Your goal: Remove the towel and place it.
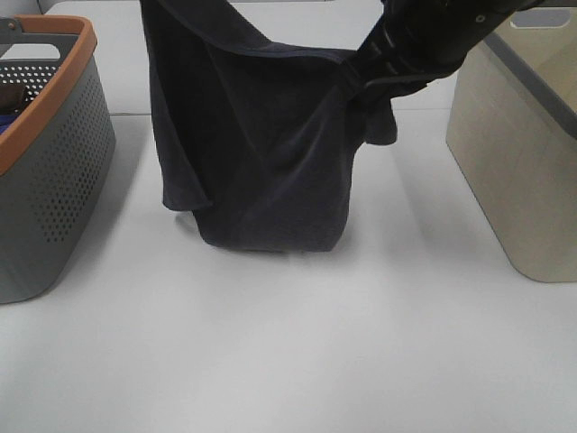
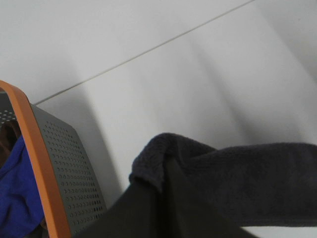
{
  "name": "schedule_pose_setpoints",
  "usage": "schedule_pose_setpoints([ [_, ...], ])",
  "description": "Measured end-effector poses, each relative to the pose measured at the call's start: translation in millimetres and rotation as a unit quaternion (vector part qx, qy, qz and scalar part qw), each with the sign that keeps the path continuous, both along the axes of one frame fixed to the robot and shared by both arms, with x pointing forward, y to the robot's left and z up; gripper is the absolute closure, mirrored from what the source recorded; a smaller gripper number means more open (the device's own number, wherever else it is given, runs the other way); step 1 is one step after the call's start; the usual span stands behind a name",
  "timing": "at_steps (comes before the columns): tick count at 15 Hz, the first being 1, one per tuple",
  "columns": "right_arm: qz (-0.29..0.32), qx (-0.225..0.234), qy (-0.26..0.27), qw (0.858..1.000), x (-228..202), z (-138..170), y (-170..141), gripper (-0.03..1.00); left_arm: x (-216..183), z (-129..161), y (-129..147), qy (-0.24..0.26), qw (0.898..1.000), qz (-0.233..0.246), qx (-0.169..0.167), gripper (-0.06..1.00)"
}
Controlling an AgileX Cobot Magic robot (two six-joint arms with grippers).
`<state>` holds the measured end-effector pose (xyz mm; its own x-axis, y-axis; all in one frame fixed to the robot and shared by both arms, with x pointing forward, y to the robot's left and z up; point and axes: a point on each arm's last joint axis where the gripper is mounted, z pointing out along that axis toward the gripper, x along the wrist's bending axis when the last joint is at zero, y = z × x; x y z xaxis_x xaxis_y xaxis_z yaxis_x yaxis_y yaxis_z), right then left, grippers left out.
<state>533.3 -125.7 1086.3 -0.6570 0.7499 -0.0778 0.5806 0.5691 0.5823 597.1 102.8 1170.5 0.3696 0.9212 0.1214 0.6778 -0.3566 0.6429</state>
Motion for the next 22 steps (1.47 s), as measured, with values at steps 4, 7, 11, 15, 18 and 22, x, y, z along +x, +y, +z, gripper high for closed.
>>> schedule_pose_setpoints([
  [4,-0.079,-0.041,-0.052,0.995,22.4,13.2,-9.2,0.97,15.8,-17.0,3.2,0.011,1.000,0.012,0.009,0.94],
  [7,-0.151,-0.018,-0.104,0.983,69.8,23.9,-25.9,0.97,48.3,-29.5,10.9,-0.044,0.999,0.020,-0.019,0.94],
  [11,-0.163,0.014,-0.180,0.970,112.3,31.3,-34.9,0.97,82.4,-38.4,18.4,-0.130,0.989,0.019,-0.063,0.94],
  [15,-0.132,-0.005,-0.244,0.961,136.7,24.4,-28.4,0.97,109.6,-43.2,32.7,-0.209,0.973,0.021,-0.094,0.94],
  [18,-0.141,-0.037,-0.190,0.971,144.4,-6.5,-28.0,0.97,116.3,-74.8,30.5,-0.146,0.985,0.033,-0.080,0.94],
  [22,-0.178,-0.049,-0.063,0.981,138.9,-40.8,-27.6,0.97,104.4,-123.9,25.9,0.049,0.994,0.060,-0.075,0.94],
])
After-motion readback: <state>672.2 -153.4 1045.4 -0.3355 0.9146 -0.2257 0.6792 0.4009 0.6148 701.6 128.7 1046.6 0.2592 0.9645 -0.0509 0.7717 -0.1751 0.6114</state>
